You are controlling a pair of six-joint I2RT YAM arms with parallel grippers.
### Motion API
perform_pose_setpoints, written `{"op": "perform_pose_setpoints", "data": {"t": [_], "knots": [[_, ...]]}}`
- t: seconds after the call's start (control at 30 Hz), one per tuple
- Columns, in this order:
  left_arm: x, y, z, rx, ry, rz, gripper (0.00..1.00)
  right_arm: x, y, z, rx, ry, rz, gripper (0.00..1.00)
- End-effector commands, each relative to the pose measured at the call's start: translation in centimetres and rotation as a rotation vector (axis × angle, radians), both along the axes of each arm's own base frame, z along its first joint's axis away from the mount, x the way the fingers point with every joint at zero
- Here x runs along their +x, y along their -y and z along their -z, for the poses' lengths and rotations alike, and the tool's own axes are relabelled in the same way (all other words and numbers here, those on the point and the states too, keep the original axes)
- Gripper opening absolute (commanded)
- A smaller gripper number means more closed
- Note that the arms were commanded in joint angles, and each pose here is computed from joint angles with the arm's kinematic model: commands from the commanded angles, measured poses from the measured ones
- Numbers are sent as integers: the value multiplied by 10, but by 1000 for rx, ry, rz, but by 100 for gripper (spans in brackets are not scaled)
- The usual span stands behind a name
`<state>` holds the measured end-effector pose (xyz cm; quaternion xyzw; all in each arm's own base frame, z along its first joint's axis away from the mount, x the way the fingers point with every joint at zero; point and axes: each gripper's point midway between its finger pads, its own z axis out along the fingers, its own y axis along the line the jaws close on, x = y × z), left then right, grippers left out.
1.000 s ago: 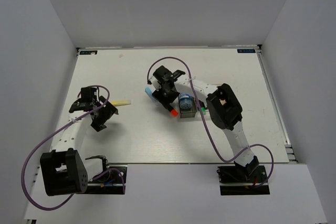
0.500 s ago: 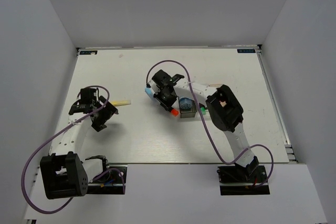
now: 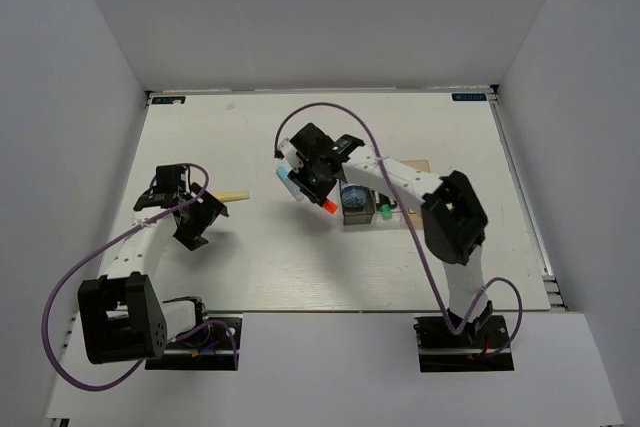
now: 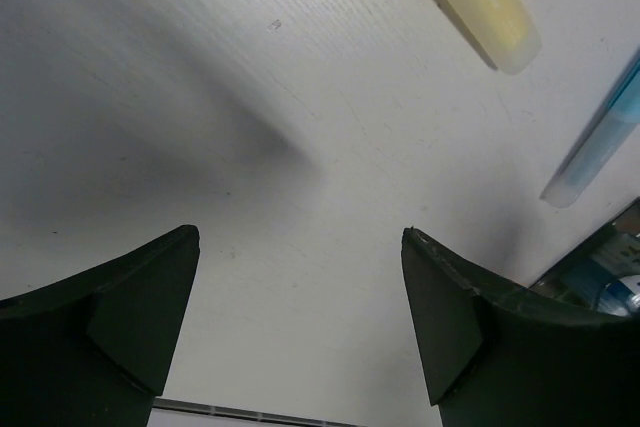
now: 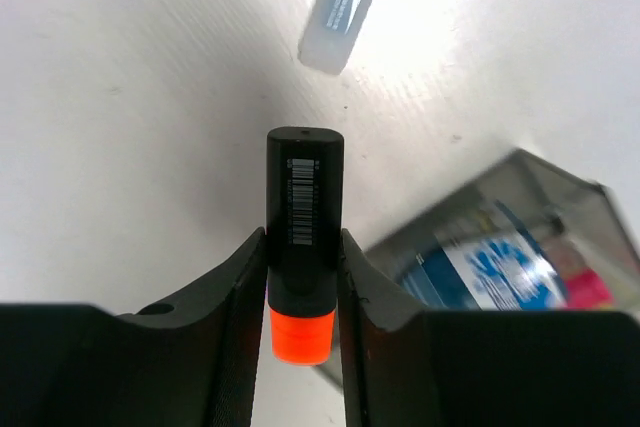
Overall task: Sort the stationery into containers
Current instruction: Pick up the pen from the center of the board, then place the pen in the storage box.
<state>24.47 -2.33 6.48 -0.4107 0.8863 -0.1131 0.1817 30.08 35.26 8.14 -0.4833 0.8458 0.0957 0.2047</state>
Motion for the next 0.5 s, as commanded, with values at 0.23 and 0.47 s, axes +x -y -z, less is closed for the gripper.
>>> {"op": "perform_pose_setpoints", "data": {"t": [0.23,0.47], "knots": [[30,4,-9,-86,26,-119,92,29,81,-99,101,330,320,0],[44,9,-5,-132,1,-165,92,46,151,-76,142,282,664,0]]}}
